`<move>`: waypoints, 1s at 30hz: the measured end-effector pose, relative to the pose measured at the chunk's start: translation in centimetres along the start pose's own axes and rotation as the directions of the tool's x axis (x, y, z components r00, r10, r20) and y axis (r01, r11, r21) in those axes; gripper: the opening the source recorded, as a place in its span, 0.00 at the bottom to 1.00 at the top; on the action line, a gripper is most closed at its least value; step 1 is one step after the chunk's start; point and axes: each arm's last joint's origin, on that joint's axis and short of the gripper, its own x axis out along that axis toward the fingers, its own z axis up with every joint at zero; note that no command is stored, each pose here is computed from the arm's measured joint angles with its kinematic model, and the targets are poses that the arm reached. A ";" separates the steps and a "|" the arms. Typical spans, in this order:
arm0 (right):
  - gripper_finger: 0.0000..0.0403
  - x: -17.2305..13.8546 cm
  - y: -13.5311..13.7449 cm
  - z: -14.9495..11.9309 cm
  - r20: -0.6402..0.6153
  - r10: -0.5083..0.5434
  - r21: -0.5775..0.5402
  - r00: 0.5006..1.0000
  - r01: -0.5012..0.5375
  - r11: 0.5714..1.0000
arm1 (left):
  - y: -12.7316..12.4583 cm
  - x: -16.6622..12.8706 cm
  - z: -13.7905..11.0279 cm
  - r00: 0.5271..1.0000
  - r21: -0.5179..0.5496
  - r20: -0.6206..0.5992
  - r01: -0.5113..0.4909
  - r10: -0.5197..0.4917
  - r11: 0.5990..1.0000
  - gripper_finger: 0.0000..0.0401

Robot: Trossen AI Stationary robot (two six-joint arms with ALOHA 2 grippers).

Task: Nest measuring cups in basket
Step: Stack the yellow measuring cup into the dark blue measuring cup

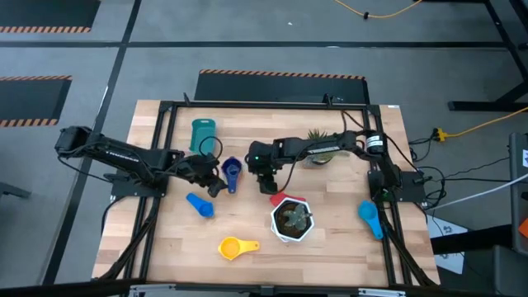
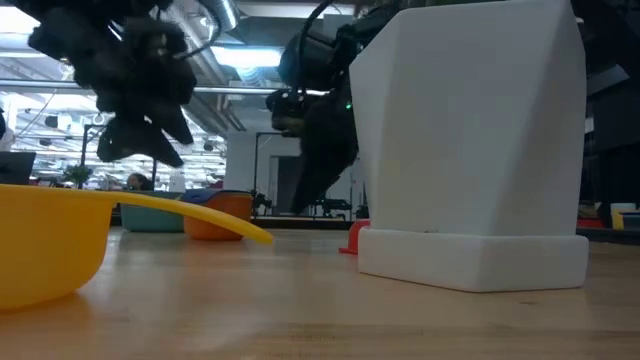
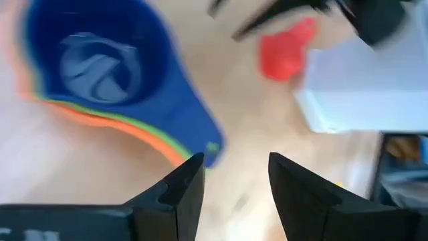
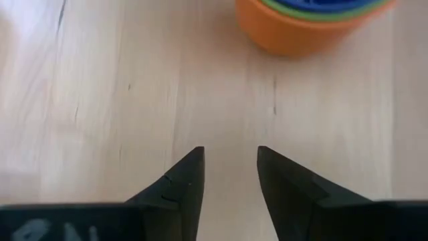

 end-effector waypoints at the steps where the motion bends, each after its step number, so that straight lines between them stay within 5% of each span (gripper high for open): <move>1: 0.35 -0.5 -0.1 -0.1 -0.011 -0.001 0.004 1.000 0.001 1.000 | -0.3 -0.1 -0.2 1.000 0.007 0.001 0.022 -0.022 1.000 0.40; 17: 0.35 -13.1 1.7 -0.8 0.005 -0.021 -0.031 1.000 0.021 0.999 | -6.1 -1.6 -1.9 0.941 0.136 0.160 0.277 -0.297 0.951 0.40; 23: 0.35 -18.9 2.9 -2.7 0.042 -0.071 0.021 0.997 0.070 0.997 | -9.2 -2.3 -2.7 0.934 0.213 0.161 0.283 -0.319 0.935 0.40; 30: 0.35 -23.1 5.4 -8.4 0.108 -0.065 0.121 0.992 0.052 0.991 | -12.4 -1.2 -4.3 0.981 0.252 0.013 0.183 -0.193 0.950 0.40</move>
